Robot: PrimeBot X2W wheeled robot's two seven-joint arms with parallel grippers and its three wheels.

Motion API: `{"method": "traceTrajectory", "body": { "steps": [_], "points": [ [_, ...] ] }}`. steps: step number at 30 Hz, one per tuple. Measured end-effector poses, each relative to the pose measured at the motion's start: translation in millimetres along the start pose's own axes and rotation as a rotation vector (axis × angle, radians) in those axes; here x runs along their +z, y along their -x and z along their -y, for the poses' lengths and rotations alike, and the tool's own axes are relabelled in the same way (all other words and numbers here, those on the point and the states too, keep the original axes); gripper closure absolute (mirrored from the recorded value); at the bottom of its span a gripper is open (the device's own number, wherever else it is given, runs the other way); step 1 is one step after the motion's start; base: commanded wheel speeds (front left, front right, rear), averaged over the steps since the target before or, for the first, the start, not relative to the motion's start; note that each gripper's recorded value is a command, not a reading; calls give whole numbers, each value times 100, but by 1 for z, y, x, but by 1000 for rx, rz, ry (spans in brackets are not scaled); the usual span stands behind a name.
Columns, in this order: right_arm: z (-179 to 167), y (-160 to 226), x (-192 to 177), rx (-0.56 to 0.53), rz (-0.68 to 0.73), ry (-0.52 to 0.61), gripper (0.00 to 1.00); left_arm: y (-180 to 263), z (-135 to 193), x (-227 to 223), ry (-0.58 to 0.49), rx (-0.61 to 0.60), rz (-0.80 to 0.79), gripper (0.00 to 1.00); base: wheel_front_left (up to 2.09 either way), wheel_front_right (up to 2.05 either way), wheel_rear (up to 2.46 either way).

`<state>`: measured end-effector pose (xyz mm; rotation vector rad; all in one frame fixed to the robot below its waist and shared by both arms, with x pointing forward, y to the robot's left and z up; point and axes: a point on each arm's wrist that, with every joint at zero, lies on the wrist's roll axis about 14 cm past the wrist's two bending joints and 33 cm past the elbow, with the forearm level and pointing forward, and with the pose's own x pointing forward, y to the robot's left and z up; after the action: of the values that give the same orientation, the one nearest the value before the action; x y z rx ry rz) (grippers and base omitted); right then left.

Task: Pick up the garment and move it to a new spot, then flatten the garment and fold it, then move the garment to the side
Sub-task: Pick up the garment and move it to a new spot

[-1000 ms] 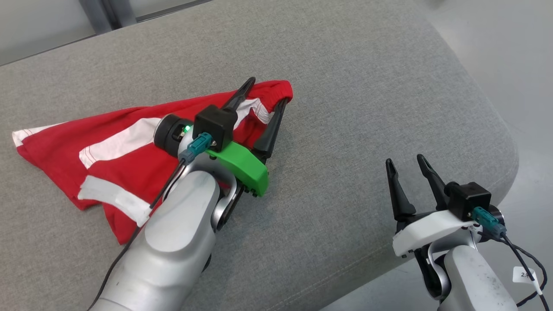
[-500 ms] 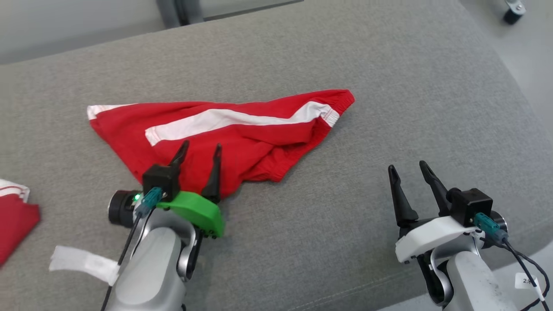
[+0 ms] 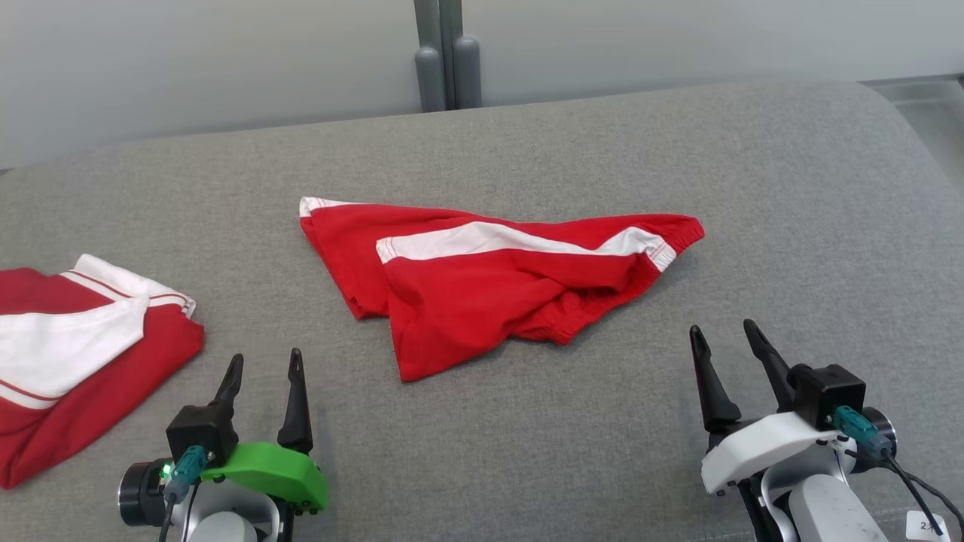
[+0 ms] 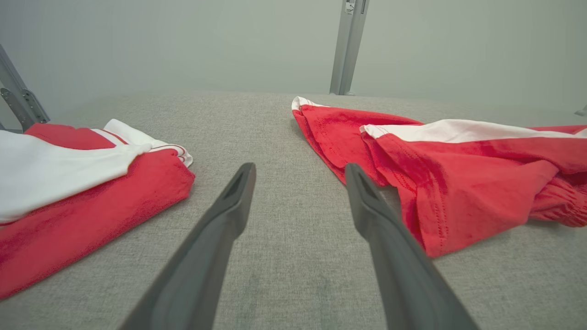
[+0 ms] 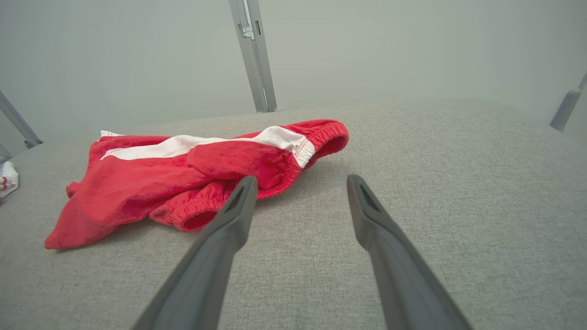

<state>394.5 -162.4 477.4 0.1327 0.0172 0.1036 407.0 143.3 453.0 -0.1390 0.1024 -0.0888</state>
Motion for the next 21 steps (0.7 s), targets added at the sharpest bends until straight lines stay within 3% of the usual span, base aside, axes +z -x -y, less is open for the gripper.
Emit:
{"method": "traceTrajectory", "body": {
  "steps": [5,10,21],
  "points": [
    [-9,4,5,28,14,5,0,14,-7,11,-8,17,35,0,0,0,0],
    [-10,3,6,38,15,16,0,13,5,13,21,-21,42,0,0,0,0],
    [5,-13,-5,16,-19,44,0,-39,54,10,148,-165,7,0,0,0,0]
  ]
}}
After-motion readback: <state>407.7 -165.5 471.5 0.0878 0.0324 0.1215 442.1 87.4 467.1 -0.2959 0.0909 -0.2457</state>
